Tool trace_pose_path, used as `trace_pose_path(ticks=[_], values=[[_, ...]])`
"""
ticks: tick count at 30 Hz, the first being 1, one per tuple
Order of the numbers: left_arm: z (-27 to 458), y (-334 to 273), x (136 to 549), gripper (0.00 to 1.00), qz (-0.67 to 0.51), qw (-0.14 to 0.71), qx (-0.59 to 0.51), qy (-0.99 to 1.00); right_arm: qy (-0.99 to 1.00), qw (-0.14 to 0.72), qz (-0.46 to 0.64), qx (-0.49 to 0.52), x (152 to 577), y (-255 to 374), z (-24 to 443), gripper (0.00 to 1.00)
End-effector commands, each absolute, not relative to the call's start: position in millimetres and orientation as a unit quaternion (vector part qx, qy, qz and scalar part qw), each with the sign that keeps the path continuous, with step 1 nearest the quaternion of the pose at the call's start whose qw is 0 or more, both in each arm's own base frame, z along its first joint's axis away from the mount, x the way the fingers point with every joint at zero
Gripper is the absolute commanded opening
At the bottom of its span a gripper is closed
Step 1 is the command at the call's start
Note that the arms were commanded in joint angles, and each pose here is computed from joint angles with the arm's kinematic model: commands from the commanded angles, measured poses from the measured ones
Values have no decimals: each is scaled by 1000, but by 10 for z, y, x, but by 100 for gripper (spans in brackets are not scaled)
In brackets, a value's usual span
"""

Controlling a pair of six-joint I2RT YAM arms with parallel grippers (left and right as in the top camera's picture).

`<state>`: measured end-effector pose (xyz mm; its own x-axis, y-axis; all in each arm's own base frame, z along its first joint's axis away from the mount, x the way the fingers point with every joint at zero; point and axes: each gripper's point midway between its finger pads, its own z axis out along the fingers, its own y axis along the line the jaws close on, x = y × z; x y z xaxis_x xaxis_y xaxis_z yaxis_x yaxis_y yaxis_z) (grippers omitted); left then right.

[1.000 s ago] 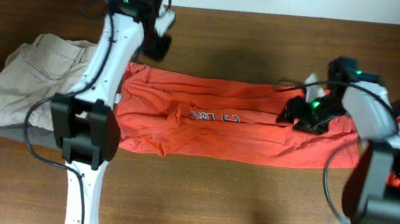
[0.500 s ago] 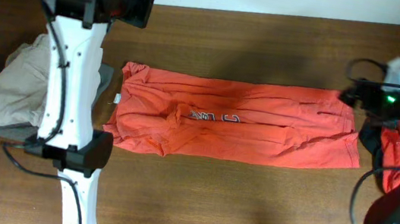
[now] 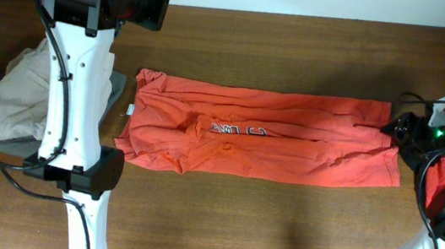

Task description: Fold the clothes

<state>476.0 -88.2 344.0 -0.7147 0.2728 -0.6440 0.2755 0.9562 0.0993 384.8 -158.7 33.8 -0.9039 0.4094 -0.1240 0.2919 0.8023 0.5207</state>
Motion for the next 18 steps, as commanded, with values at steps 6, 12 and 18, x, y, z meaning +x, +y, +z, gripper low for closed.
trace_pose_path(ticks=[6, 12, 18], values=[[3540, -850, 4732, 57, 0, 360, 142, 922, 942, 105, 284, 143, 3810, -1536, -4, 90], [3540, -850, 4731, 57, 0, 360, 142, 922, 938, 104, 312, 109, 3768, -1403, -51, 89], [3503, -849, 4689, 57, 0, 349, 143, 926, 931, 98, 338, 94, 3699, -1238, -167, 85]])
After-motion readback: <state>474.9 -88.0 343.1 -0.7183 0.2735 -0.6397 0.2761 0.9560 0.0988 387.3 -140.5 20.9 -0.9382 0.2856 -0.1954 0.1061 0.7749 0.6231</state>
